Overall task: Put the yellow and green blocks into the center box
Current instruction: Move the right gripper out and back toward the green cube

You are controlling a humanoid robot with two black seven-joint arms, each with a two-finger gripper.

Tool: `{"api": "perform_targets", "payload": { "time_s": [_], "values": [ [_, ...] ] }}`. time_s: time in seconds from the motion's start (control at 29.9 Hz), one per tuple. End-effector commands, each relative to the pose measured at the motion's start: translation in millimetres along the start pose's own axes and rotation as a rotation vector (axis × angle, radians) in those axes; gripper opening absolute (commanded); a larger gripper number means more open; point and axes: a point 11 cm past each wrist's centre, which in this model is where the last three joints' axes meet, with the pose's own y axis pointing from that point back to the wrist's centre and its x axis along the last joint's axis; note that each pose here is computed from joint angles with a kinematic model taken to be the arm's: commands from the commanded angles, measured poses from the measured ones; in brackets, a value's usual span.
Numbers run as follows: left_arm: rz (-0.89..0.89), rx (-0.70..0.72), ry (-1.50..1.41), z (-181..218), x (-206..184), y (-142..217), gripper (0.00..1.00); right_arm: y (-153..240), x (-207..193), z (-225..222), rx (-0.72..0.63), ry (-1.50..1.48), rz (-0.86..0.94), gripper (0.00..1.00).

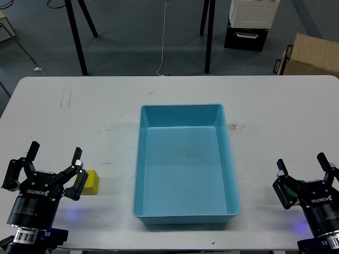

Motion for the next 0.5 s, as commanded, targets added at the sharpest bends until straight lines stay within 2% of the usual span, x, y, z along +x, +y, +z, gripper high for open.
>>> {"api": "perform_targets", "payload": {
  "time_s": [0.0, 0.13, 0.3, 0.47],
  "values": [
    [0.003, 0.001, -0.001, 0.0, 0.5, 0.8, 1.00, -1.4, 0.6, 0.1, 0.002, 0.007, 0.008, 1.00],
    [0.004, 0.001, -0.004, 0.5, 0.5, 1.1, 1.00, -1.8, -2.6, -3.0, 0.020, 0.004, -0.018, 1.00],
    [-0.002, -0.004, -0.007, 2.5, -0.5, -1.1, 1.00, -1.1, -9.6, -23.4, 0.194, -0.028, -0.081, 1.00],
    [-0.006, 0.001, -0.005, 1.1, -1.2, -2.1, 1.00, -1.3, -13.6, -45.5, 0.247, -0.034, -0.092, 1.00]
  ]
}}
